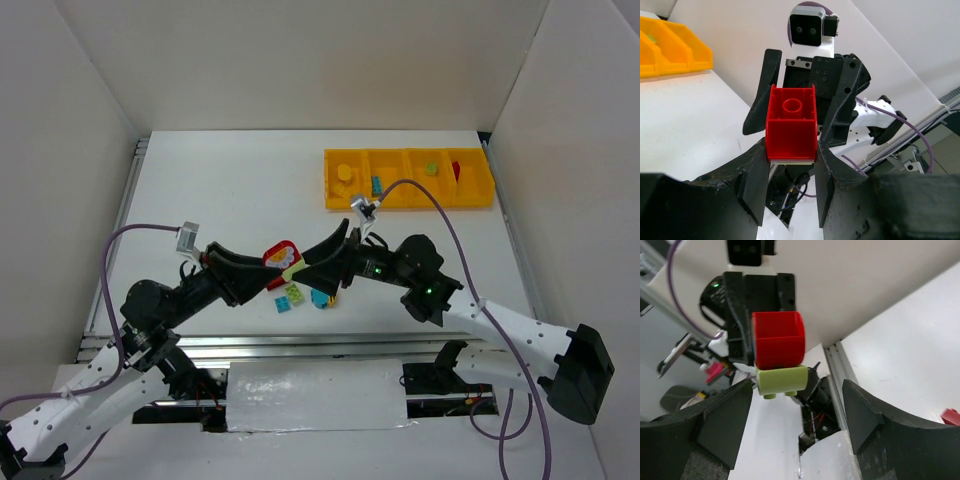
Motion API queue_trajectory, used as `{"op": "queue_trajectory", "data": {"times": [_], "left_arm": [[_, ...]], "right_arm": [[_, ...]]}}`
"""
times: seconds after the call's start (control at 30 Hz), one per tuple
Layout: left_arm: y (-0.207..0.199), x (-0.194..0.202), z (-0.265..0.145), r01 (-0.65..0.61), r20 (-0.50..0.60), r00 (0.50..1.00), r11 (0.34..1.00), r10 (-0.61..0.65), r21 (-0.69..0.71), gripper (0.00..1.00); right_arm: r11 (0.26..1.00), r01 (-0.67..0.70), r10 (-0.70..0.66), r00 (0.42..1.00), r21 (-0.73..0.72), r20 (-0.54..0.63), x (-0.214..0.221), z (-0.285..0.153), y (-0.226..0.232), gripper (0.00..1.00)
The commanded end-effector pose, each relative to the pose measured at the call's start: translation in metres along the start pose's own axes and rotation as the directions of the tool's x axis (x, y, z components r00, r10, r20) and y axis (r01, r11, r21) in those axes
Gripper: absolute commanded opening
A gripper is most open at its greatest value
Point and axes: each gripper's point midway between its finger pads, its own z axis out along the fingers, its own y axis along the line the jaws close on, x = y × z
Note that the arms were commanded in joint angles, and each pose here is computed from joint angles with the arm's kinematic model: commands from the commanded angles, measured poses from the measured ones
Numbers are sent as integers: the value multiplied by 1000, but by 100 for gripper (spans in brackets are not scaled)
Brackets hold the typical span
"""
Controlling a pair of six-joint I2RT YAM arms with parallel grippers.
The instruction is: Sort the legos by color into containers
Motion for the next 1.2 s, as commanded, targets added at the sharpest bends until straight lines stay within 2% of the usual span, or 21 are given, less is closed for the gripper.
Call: {"op": "queue_trajectory", "data": {"times": [0.0, 0.03, 0.23, 0.3, 0.37, 0.43, 0.47, 0.5, 0.53, 0.57, 0.6, 0.63, 0.67, 0.73, 0.97, 1.17], "left_arm": [[-40, -22, 0, -16, 48, 999, 990, 10, 140, 0], [-42, -22, 0, -18, 47, 999, 989, 11, 145, 0], [-46, -18, 0, -15, 24, 1000, 985, 11, 175, 0], [-46, -16, 0, -11, 16, 1000, 984, 8, 176, 0], [-46, -15, 1, -8, 13, 1000, 983, 5, 182, 0], [-46, -13, 2, -9, 4, 1000, 983, 9, 185, 0], [-45, -12, 2, -9, -1, 1000, 983, 9, 181, 0], [-45, -13, 2, -14, 1, 1000, 984, 14, 178, 0], [-44, -13, 2, -18, 1, 1000, 984, 18, 175, 7], [-44, -14, 2, -24, 3, 1000, 985, 24, 171, 18], [-42, -15, 1, -30, 8, 1000, 988, 29, 155, 35], [-40, -16, 1, -34, 14, 999, 990, 32, 140, 69], [-41, -19, 0, -39, 20, 999, 990, 37, 135, 82], [-35, -20, -1, -53, 26, 998, 994, 51, 96, 100], [-34, -28, 1, -110, 25, 994, 993, 108, 50, 99], [-31, -16, 9, -98, -32, 994, 992, 100, 75, 89]], "right_arm": [[977, 68, -65, 998, -201, 23, -13, -1, 41, 80], [971, 78, -73, 997, -224, 27, -16, -1, 47, 79], [963, 67, -62, 998, -259, 31, -17, 0, 51, 58], [959, 71, -65, 997, -274, 32, -19, 0, 53, 39], [956, 64, -61, 998, -285, 22, -17, 0, 55, 32], [954, 68, -61, 998, -293, 32, -19, -1, 56, 31], [951, 70, -64, 998, -302, 28, -19, -2, 57, 27], [949, 76, -72, 997, -306, 25, -18, -2, 58, 17], [949, 79, -75, 997, -304, 25, -19, -3, 58, 0], [953, 72, -72, 997, -293, 11, -16, -2, 56, 0], [954, 80, -81, 997, -290, 10, -15, -3, 55, 0], [955, 82, -83, 996, -287, 7, -14, -3, 54, 0], [960, 75, -80, 997, -269, -6, -11, -3, 50, 0], [963, 84, -91, 996, -256, -15, -9, -4, 47, 0], [981, 66, -84, 992, -182, -98, 1, -3, 35, 0], [983, 47, -69, 991, -176, -119, 3, -3, 34, 0]]}}
